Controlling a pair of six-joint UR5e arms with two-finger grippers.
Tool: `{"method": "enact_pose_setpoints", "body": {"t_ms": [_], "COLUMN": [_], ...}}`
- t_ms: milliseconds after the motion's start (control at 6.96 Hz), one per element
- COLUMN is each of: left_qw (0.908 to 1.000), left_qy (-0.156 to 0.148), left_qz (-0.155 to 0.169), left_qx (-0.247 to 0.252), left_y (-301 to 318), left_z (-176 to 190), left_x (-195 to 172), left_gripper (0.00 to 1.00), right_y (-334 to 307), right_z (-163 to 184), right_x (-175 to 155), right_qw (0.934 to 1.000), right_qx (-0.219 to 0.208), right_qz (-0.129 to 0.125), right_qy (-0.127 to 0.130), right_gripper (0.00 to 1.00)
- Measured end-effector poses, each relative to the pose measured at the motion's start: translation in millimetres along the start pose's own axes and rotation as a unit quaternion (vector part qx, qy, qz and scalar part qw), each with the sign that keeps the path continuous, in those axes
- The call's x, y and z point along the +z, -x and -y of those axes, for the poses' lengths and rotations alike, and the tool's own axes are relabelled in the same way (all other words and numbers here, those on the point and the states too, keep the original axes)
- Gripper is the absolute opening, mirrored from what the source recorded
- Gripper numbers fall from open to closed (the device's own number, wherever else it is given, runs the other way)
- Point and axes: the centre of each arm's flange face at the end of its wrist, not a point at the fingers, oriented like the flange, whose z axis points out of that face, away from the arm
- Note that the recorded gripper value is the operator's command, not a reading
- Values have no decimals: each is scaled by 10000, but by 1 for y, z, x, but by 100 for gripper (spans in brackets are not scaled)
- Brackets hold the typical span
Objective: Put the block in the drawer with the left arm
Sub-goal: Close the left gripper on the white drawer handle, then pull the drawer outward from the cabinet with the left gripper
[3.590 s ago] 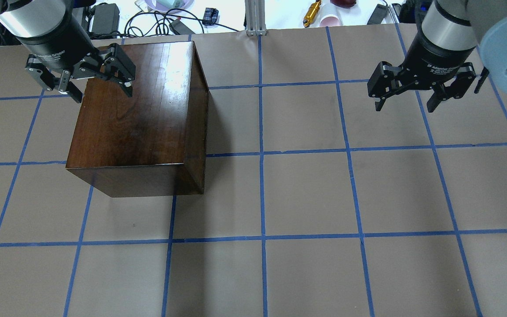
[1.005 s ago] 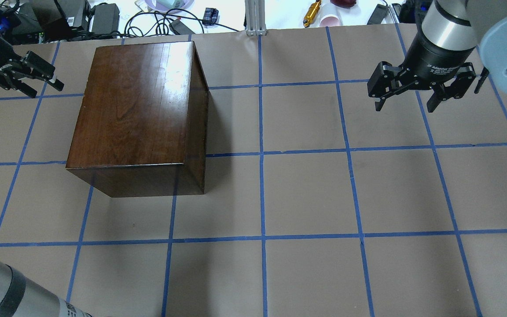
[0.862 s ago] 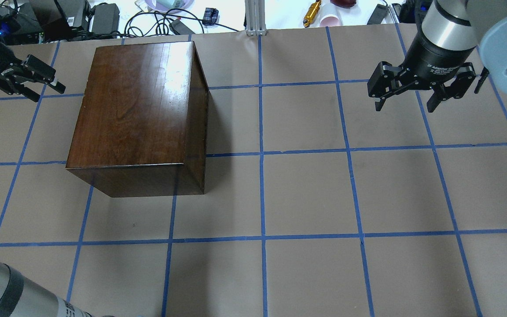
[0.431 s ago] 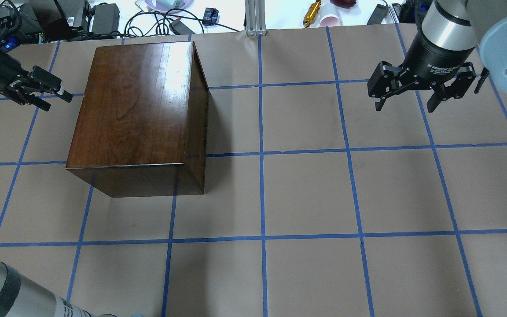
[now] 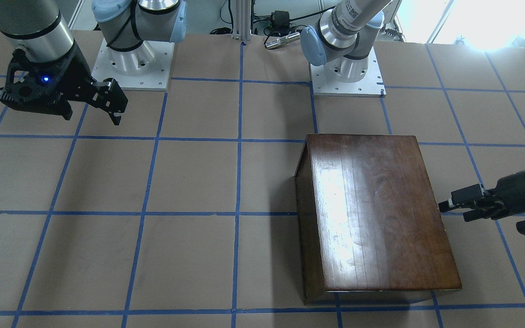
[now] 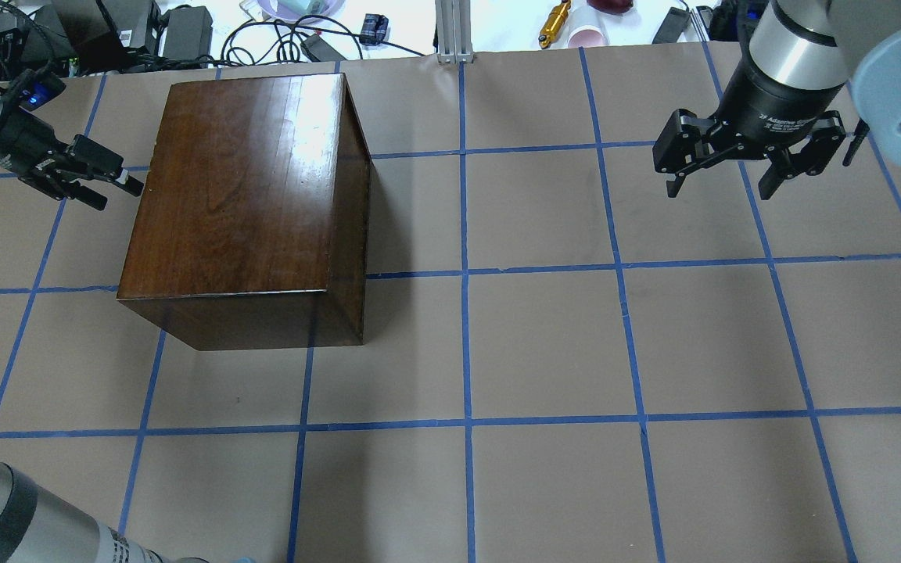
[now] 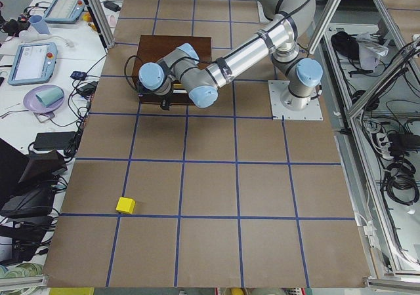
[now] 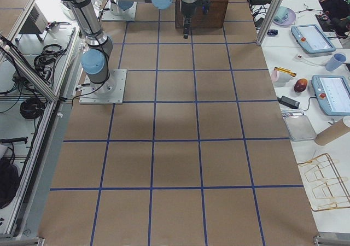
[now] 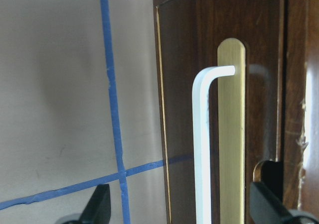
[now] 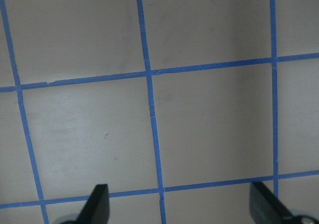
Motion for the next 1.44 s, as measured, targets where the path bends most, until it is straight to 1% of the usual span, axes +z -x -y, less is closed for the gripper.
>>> {"method": "enact_pose_setpoints", "body": {"t_ms": [574,718,862,1005,1436], "left_qw": [9999,9999,9998,9998,9999], "left_qy": [78,78,72,69,54], "left_qz": [-108,-142,-166,-175,-152], "left_qx": [-27,-32,-33,-29,12], "left_y": [9,10,10,10,12], "left_z": [-1,-1,-1,-1,0], "left_x": [21,25,26,27,29], "left_gripper": [94,91,83,77,76], "right_y": [0,0,0,0,0], "right_z": [0,0,0,0,0], "right_x": [0,0,0,0,0], "right_qw": [10000,10000,10000,10000,10000], "right_qx": [0,0,0,0,0], "right_qz": [0,0,0,0,0], "right_qy": [0,0,0,0,0], "right_gripper": [100,100,100,100,100]}}
